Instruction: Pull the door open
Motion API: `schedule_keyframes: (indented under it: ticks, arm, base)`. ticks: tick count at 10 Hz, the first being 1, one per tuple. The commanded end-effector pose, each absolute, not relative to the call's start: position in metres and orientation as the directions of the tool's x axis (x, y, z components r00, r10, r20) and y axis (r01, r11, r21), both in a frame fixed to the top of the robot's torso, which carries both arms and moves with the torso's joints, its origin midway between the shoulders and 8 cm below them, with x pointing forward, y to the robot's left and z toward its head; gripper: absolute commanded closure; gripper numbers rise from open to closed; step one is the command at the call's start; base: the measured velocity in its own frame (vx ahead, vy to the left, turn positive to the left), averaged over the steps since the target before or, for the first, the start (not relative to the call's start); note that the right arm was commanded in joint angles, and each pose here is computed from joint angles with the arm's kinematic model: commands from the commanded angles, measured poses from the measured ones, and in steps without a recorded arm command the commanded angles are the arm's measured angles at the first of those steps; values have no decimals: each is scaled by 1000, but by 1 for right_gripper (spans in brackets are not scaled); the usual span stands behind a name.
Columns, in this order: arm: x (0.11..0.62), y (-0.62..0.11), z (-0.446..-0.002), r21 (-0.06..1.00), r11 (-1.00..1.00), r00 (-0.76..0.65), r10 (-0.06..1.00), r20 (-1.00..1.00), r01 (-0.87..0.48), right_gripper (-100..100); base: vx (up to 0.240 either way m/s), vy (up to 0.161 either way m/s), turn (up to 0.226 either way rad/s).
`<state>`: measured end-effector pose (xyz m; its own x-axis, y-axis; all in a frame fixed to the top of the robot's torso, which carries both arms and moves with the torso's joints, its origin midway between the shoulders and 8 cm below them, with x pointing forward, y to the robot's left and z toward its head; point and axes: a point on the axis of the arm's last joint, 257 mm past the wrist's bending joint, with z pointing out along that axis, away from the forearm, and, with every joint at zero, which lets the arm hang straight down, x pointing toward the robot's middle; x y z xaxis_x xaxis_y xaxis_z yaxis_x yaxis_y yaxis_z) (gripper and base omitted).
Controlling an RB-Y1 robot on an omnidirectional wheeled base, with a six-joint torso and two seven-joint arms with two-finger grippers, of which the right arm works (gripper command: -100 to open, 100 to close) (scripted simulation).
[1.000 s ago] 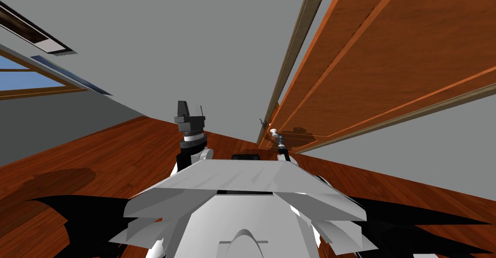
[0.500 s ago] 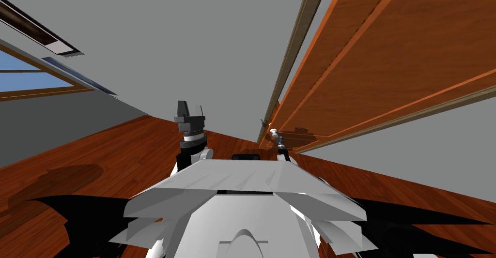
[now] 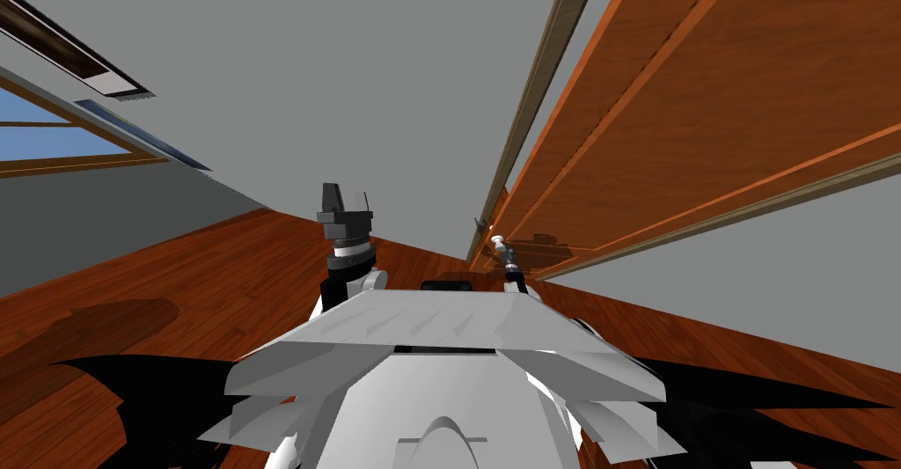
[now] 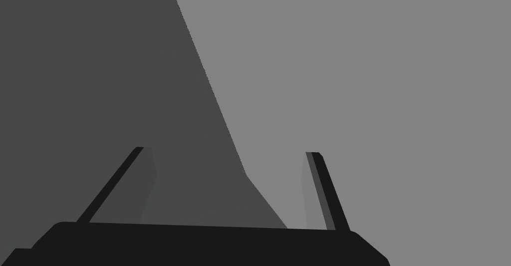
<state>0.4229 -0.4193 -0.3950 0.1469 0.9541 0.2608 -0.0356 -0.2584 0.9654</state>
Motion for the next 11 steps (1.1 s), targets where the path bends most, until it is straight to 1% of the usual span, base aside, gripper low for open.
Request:
schedule_keyframes:
  ticks: [1, 2, 3, 4, 6, 9, 11]
  arm:
    - [439, -393, -377, 958, -275, 88, 956, 281, -80, 100]
    - [426, -417, -393, 956, -292, 138, 946, 295, -44, 100]
    - [426, -417, -393, 948, -314, 135, 939, 317, -47, 100]
    - [424, -423, -396, 936, -348, 164, 922, 352, -55, -100]
    - [425, -423, -395, 917, -392, 171, 901, 399, -74, -100]
    - [428, -422, -393, 876, -470, 183, 856, 483, -111, -100]
    - [430, -422, -392, 836, -530, 188, 815, 548, -142, -100]
  base:
    - [-5, 11, -32]
    - [-27, -22, 2]
    - [-37, -26, 20]
    - [-79, -32, 136]
    - [-112, -45, 96]
    - [-105, 7, 128]
    - [-98, -38, 126]
